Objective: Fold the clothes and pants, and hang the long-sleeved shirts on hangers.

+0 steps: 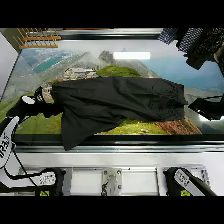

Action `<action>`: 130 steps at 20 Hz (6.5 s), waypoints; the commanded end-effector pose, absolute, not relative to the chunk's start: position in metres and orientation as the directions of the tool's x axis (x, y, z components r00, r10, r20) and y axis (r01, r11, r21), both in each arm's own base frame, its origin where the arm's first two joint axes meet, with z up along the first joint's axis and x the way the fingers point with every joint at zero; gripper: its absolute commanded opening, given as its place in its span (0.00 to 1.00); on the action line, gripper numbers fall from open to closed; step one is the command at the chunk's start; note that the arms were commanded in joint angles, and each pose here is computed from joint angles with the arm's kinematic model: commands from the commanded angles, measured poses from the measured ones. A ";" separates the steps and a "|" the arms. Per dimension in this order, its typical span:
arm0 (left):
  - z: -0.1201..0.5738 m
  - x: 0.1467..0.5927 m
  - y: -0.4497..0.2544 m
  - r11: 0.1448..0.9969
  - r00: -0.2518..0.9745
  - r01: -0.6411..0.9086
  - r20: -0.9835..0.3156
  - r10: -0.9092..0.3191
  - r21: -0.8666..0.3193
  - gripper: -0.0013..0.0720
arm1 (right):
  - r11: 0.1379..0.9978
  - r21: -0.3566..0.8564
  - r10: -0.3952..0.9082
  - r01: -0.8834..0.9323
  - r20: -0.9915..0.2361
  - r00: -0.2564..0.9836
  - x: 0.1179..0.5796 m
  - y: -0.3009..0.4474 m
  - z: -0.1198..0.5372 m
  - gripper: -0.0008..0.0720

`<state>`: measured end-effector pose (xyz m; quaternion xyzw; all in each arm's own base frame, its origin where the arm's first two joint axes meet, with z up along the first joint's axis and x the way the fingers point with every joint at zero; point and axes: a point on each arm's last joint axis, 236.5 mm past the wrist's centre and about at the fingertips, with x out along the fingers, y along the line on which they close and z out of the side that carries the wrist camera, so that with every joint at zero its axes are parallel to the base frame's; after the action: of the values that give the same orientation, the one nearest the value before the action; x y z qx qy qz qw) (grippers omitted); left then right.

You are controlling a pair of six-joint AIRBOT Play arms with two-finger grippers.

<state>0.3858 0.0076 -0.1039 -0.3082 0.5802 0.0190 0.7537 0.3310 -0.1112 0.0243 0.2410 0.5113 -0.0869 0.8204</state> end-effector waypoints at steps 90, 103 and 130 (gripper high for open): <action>-0.005 0.350 0.016 0.921 0.249 -0.267 -0.944 -0.218 -0.283 0.88 | 0.928 0.206 -0.053 0.310 -0.751 0.658 0.392 -0.091 0.090 0.71; -0.114 0.253 -0.113 0.822 0.109 -0.359 -0.895 -0.433 -0.442 0.88 | 0.900 0.297 0.020 0.321 -0.762 0.647 0.368 -0.067 0.064 0.71; 0.062 0.497 0.042 0.800 0.688 -0.284 -0.693 -0.215 -0.529 0.02 | 0.905 0.283 -0.004 0.319 -0.742 0.670 0.374 -0.073 0.068 0.71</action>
<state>0.4571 0.0069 0.0607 -0.3095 0.4234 -0.0046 0.8514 0.3740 -0.0716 0.0680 0.2041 0.3963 -0.0902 0.8906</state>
